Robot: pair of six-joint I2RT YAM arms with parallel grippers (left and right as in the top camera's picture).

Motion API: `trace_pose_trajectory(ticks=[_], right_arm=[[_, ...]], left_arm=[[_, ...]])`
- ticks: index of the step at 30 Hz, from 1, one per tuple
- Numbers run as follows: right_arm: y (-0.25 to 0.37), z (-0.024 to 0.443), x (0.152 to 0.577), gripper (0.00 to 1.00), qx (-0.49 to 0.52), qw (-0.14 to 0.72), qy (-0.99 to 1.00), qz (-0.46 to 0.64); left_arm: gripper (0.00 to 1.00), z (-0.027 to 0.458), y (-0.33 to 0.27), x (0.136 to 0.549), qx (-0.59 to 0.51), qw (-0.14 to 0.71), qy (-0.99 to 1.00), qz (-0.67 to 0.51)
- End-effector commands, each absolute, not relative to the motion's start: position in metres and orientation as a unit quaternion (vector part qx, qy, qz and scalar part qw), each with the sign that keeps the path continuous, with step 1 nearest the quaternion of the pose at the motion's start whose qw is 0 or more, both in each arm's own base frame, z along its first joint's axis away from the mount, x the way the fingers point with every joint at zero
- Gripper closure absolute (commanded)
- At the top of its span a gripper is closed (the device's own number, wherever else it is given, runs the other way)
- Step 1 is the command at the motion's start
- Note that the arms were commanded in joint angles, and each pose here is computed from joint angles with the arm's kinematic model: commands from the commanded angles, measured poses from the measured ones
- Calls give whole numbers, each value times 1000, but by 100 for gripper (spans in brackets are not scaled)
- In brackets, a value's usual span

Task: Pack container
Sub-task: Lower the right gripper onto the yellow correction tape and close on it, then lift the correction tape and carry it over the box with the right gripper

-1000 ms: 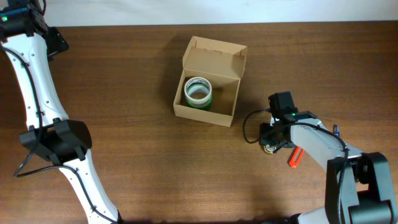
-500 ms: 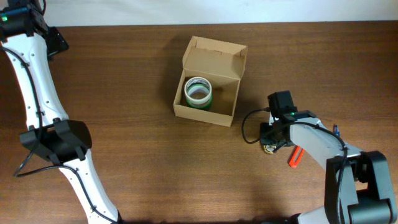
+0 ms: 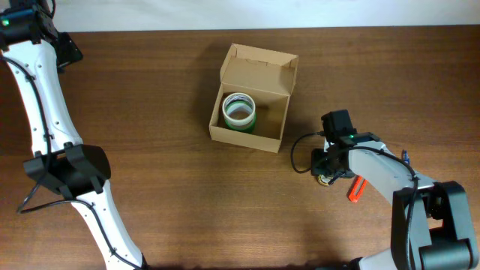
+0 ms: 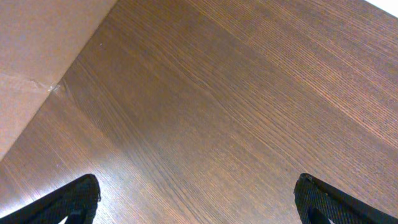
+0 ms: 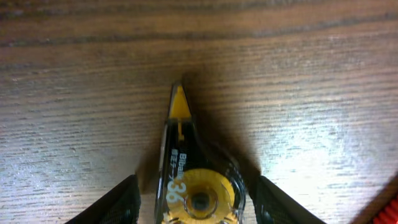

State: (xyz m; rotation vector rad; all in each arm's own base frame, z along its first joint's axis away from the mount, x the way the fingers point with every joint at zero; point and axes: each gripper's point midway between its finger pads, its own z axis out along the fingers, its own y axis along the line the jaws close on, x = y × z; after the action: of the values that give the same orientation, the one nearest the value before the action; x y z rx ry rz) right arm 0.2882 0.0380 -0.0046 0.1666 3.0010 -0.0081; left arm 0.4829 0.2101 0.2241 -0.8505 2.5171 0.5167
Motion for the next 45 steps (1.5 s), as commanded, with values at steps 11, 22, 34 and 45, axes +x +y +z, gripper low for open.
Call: trace_pose_trajectory(ticks=[11, 22, 34, 45], right_arm=[[31, -26, 261, 70, 76, 13, 997, -29], [32, -25, 267, 82, 84, 25, 996, -27], [34, 4, 308, 81, 67, 79, 994, -28], [46, 105, 380, 74, 19, 167, 986, -15]], left_arm=[[0, 240, 211, 478, -305, 228, 905, 188], [0, 240, 211, 478, -305, 228, 905, 188], [0, 240, 211, 478, -305, 228, 905, 188], [0, 240, 211, 478, -305, 228, 905, 188]])
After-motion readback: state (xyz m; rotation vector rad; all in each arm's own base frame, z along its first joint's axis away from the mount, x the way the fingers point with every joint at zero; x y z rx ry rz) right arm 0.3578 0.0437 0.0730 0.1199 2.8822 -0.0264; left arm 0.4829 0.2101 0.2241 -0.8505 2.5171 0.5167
